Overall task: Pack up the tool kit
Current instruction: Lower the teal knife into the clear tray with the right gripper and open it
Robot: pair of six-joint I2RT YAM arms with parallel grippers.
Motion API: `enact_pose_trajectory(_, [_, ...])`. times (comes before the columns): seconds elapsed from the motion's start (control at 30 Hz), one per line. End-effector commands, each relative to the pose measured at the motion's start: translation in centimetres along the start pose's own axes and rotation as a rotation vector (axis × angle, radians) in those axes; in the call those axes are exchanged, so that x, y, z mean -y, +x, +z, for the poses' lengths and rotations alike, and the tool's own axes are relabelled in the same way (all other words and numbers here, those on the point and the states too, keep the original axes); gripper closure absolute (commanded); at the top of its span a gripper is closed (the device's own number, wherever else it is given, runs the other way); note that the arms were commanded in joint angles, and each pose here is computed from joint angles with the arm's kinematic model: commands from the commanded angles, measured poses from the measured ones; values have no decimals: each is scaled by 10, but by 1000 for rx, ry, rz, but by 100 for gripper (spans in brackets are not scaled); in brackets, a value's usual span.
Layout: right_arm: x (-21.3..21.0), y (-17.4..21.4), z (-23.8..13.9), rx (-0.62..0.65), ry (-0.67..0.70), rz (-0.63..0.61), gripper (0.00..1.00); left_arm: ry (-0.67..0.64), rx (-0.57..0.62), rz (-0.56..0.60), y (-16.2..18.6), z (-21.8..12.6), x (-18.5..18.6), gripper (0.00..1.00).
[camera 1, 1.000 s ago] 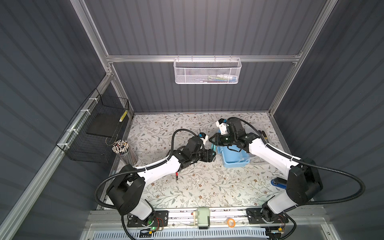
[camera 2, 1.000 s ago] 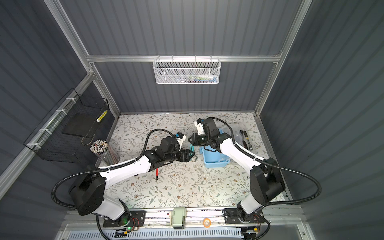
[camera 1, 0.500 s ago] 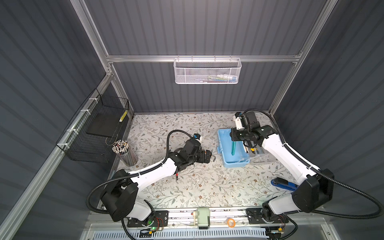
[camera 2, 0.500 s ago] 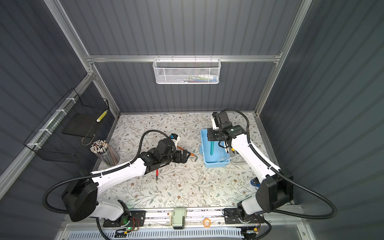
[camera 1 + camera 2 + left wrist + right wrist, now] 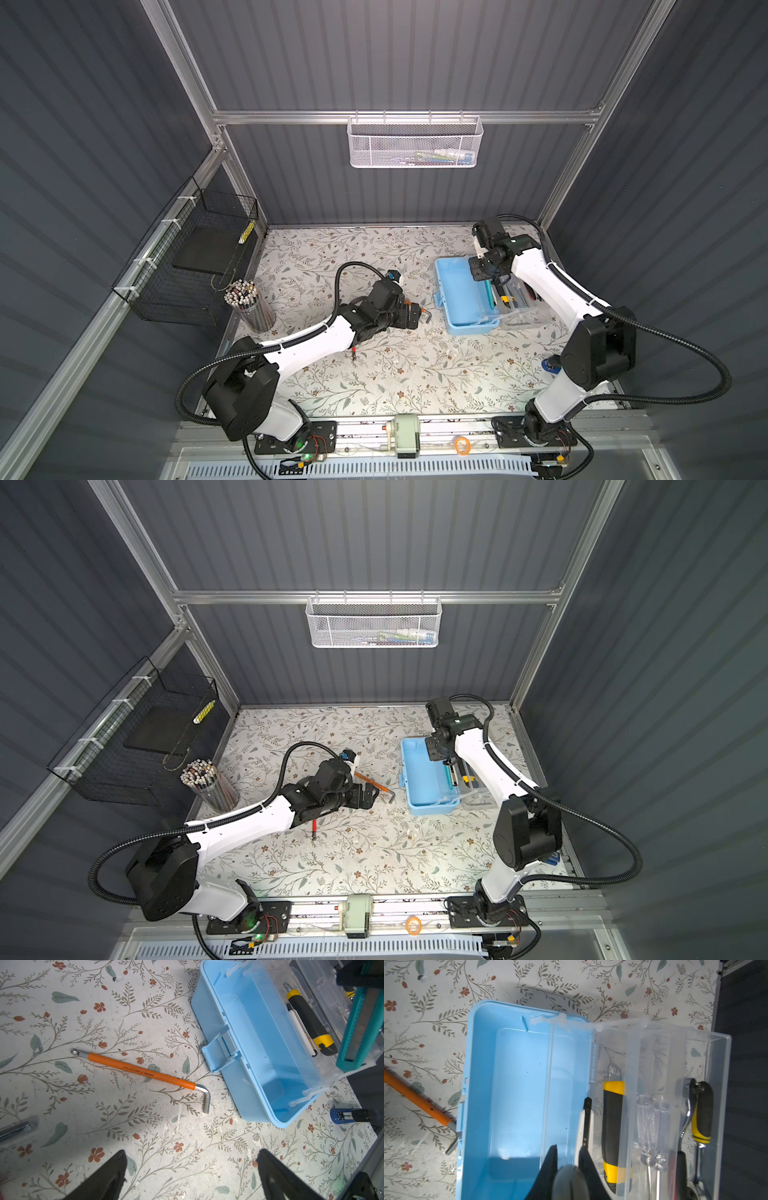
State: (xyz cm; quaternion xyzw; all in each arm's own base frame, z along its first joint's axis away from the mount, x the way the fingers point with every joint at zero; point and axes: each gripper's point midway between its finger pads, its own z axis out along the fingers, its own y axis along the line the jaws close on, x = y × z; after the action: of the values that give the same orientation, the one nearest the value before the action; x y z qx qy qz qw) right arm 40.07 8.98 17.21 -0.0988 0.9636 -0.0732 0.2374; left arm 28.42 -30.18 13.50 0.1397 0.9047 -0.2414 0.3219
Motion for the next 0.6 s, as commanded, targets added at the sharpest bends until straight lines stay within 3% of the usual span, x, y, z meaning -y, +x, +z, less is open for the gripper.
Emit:
enact_pose_trajectory(0.0, [8,2,8,-47,50,-33,87,-32,-25,14,7,5,-9,1])
enact_pose_trajectory(0.37, [3,-3,35,-106,65,-34,87,-42,-41,12,13,7,-12,1])
enact_pose_trajectory(0.57, [8,5,49,-154,113,-60,82,-49,-38,13,13,7,-15,1])
